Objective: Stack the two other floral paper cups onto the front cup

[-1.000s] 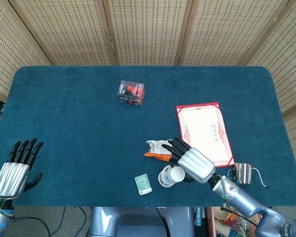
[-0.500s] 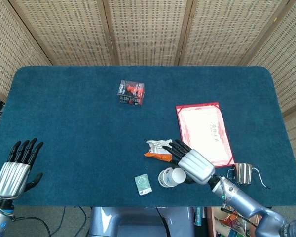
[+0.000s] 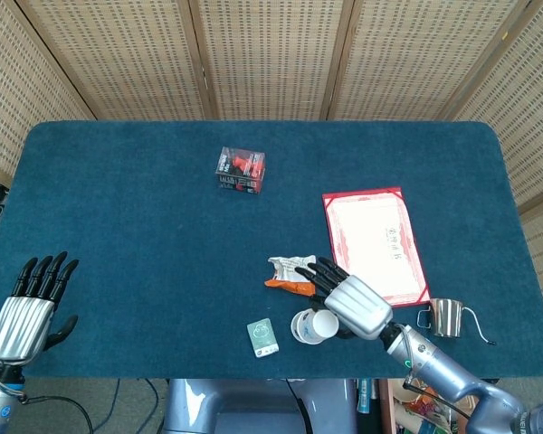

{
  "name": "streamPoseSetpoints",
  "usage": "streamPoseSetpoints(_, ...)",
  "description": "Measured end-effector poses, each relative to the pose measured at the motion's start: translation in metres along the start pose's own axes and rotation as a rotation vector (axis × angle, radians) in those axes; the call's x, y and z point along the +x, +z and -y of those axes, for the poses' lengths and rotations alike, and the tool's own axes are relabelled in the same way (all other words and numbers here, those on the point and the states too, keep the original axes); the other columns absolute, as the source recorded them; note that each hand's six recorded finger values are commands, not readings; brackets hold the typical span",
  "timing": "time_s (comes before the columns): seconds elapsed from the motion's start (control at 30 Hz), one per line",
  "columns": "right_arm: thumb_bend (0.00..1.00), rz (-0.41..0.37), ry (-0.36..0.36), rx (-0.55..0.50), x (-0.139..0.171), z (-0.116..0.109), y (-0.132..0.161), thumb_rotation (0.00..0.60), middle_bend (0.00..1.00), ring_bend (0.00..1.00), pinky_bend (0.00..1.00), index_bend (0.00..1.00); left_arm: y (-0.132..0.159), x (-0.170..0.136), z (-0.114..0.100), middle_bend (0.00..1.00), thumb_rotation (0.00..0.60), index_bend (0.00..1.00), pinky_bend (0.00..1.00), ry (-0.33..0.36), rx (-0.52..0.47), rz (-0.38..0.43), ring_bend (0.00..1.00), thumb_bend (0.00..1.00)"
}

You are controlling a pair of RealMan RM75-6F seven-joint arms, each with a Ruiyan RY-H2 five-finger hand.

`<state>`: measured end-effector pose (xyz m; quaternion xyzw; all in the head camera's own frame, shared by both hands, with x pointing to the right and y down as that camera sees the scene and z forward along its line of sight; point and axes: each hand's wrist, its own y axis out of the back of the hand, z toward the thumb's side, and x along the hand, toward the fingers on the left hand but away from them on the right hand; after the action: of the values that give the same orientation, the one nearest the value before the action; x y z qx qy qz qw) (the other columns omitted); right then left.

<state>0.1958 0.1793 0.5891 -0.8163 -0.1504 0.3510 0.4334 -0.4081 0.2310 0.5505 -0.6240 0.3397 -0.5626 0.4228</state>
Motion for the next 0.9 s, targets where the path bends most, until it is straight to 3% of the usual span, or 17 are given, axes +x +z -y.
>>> streamPoseSetpoints(0.1, 0.07, 0.003, 0.001, 0.009, -0.001, 0.001, 0.001, 0.6, 0.04, 0.0, 0.0, 0.45, 0.0, 0.0, 0.0, 0.0, 0.6, 0.0, 0.0, 0.0, -0.001, -0.002, 0.0, 0.31)
streamPoseSetpoints(0.33, 0.07, 0.029, 0.001, 0.018, -0.003, 0.003, -0.001, 0.6, 0.0, 0.0, 0.0, 0.25, -0.001, 0.0, -0.001, 0.0, 0.6, 0.0, 0.0, 0.002, -0.002, -0.002, 0.0, 0.31)
streamPoseSetpoints(0.6, 0.07, 0.059, -0.008, 0.032, -0.003, -0.002, -0.007, 0.6, 0.0, 0.0, 0.0, 0.24, -0.001, 0.0, -0.002, 0.0, 0.6, 0.0, 0.0, 0.004, -0.001, -0.004, 0.0, 0.31)
streamPoseSetpoints(0.7, 0.07, 0.099, -0.033, 0.043, 0.001, -0.007, -0.017, 0.6, 0.0, 0.0, 0.0, 0.22, -0.002, 0.0, -0.003, 0.0, 0.6, 0.0, 0.0, 0.004, -0.004, -0.009, 0.0, 0.31)
streamPoseSetpoints(0.9, 0.07, 0.233, -0.108, 0.041, 0.022, -0.02, -0.048, 0.6, 0.0, 0.0, 0.0, 0.09, -0.006, 0.0, -0.003, 0.0, 0.6, 0.0, 0.0, 0.004, -0.006, -0.02, 0.0, 0.31)
